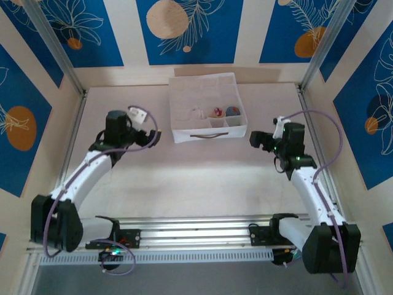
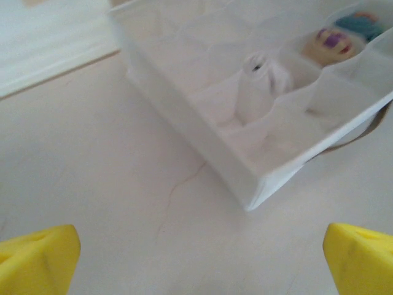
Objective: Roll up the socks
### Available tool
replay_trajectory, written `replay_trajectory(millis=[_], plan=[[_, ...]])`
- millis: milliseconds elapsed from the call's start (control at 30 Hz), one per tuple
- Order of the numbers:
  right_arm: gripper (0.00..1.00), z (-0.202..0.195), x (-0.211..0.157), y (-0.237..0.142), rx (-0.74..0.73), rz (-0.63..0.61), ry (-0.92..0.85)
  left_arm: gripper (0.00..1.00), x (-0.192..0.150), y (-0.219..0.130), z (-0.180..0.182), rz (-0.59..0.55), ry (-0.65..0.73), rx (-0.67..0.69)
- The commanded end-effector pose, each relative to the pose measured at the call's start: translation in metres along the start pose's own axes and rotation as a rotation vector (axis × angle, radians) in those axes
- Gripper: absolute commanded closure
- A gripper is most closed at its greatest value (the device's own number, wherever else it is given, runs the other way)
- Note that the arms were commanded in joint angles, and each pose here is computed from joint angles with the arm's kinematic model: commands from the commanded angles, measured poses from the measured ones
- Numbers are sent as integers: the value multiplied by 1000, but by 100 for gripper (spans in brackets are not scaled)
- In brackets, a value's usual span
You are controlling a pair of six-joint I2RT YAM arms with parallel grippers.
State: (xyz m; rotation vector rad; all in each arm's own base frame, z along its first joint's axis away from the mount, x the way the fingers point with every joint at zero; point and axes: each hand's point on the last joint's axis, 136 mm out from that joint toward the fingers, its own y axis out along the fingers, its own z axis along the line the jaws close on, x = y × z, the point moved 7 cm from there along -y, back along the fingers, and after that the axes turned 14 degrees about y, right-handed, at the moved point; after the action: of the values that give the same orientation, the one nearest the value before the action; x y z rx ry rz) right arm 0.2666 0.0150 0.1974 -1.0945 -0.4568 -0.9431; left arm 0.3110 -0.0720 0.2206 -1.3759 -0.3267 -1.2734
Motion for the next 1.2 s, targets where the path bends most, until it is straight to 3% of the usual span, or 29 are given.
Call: replay_trajectory(millis=[0, 133, 267, 533, 767, 933, 1100, 1167], plan=[[1, -6, 3, 0, 21, -221, -95, 0, -33, -4, 15, 20, -38, 159], [1, -18, -19, 10, 21, -238, -120, 0, -66, -5, 10, 36, 1, 225], [1, -18, -32, 20, 101, -259, -123, 0, -78, -2, 10, -43, 16, 281], [1, -17, -23, 46, 122, -277, -154, 0, -85, 22, 2, -195, 21, 220], [1, -25, -26, 81, 124, -248, -142, 0, -84, 36, 12, -118, -26, 195], [1, -25, -21, 95, 92, -194, -128, 0, -79, 39, 4, -239, -23, 119], [1, -25, -21, 96, 73, -188, -131, 0, -97, 54, 8, -242, -52, 174], [1, -25, -21, 96, 72, -187, -131, 0, -101, 55, 15, -177, -98, 180]])
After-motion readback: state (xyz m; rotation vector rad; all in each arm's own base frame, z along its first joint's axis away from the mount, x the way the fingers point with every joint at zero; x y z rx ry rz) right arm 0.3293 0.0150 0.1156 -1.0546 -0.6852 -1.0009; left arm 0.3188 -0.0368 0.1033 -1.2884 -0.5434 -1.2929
